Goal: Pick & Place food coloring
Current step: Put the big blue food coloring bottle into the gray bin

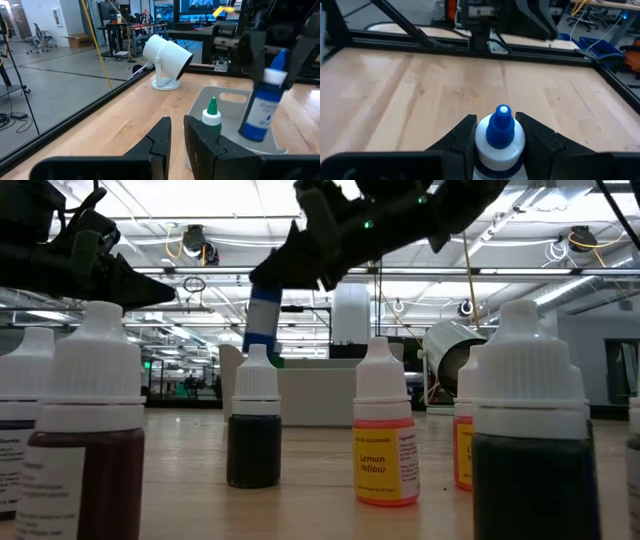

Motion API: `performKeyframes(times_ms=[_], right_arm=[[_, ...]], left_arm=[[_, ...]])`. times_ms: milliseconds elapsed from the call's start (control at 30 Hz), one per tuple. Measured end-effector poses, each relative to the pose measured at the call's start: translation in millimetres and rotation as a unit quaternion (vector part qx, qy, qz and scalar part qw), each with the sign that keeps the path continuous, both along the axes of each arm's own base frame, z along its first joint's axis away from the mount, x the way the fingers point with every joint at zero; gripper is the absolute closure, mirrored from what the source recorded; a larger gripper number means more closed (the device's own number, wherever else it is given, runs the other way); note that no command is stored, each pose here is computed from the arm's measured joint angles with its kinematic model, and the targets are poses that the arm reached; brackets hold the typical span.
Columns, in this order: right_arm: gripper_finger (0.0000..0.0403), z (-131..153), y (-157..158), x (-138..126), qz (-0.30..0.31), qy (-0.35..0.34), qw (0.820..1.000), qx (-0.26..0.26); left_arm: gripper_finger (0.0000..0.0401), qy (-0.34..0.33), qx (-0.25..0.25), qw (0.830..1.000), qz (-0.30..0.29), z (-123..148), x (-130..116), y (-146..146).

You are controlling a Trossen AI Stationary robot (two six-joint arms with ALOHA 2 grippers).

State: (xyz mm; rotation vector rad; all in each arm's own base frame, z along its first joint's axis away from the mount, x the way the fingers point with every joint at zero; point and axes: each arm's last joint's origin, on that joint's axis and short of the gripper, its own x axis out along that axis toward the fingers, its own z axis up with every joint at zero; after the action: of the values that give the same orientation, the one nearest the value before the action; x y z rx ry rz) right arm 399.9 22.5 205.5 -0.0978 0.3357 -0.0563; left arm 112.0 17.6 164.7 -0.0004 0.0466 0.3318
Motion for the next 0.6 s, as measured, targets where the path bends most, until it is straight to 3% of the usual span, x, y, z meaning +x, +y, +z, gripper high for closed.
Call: performKeyframes(times_ms=[600], right_arm=[[0.0295,-50.7,-13.5,14.7,-0.021,0.035,0.999,0.007]], left_arm=[[0.0343,0.0,0.0,1.0,0.0,0.0,0.0,0.0]])
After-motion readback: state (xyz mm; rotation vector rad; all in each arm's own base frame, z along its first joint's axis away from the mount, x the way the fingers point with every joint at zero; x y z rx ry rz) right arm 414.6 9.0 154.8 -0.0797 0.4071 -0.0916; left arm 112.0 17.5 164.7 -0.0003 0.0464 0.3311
